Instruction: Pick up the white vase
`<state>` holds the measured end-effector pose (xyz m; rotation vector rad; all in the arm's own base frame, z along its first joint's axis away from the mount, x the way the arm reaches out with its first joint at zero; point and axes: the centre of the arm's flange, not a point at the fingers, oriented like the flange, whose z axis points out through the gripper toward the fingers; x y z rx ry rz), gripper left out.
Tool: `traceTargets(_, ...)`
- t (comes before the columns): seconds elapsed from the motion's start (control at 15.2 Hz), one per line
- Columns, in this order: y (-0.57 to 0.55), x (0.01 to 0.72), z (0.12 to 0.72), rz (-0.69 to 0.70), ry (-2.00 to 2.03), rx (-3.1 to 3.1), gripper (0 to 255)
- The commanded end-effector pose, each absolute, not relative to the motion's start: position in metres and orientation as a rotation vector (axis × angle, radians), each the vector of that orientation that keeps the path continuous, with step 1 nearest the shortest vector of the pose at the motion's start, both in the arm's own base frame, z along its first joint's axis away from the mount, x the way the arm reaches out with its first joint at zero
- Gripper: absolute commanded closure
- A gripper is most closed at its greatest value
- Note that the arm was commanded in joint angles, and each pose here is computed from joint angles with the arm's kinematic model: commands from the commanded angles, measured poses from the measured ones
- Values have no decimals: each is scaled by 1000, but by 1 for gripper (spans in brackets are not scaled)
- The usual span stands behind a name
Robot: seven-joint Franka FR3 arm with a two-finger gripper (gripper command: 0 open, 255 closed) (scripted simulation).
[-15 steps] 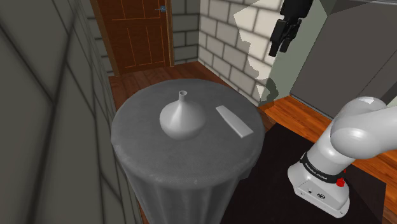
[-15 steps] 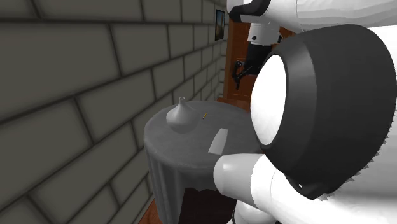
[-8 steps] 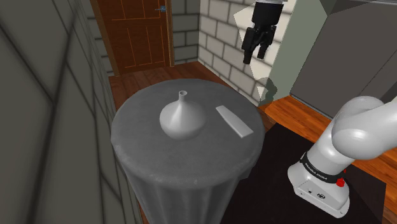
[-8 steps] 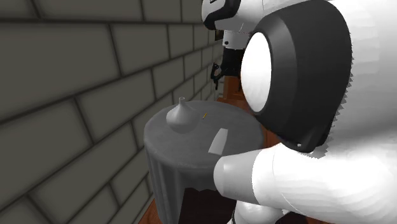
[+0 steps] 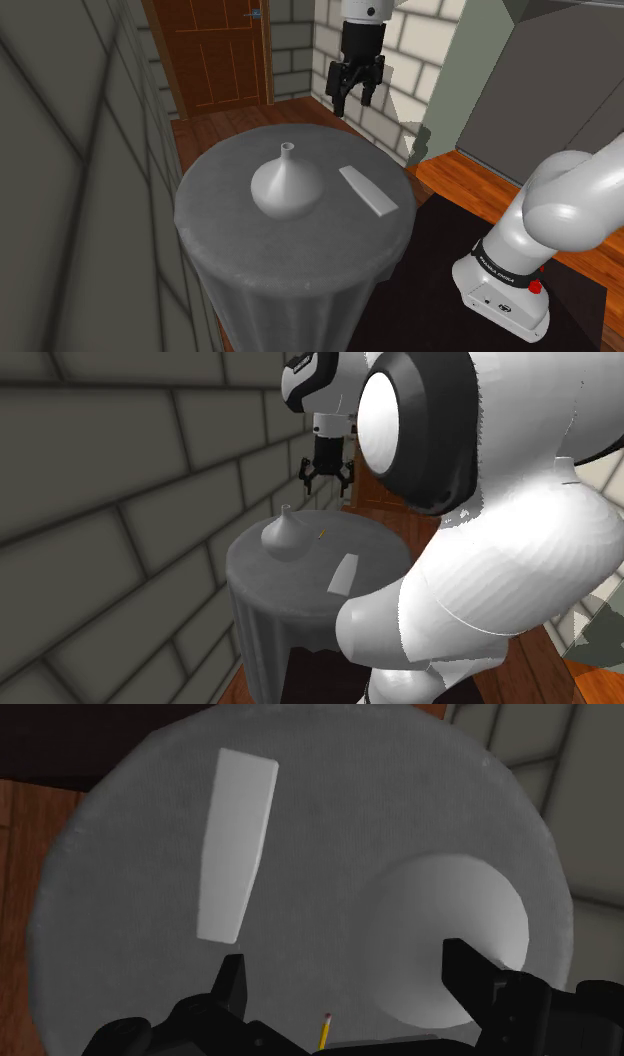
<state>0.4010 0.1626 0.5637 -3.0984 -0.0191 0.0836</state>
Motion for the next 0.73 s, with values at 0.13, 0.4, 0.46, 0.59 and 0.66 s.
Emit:
traceTargets(0.13,208,425,548,106,-10,-3105,0)
traceTargets(0.4,254,452,533,128,-2,-3113,0)
traceTargets(0.46,265,459,529,133,0,-3114,0)
traceTargets(0.59,288,472,521,144,4,-3118,0)
traceTargets(0.66,298,478,518,149,5,-3119,0)
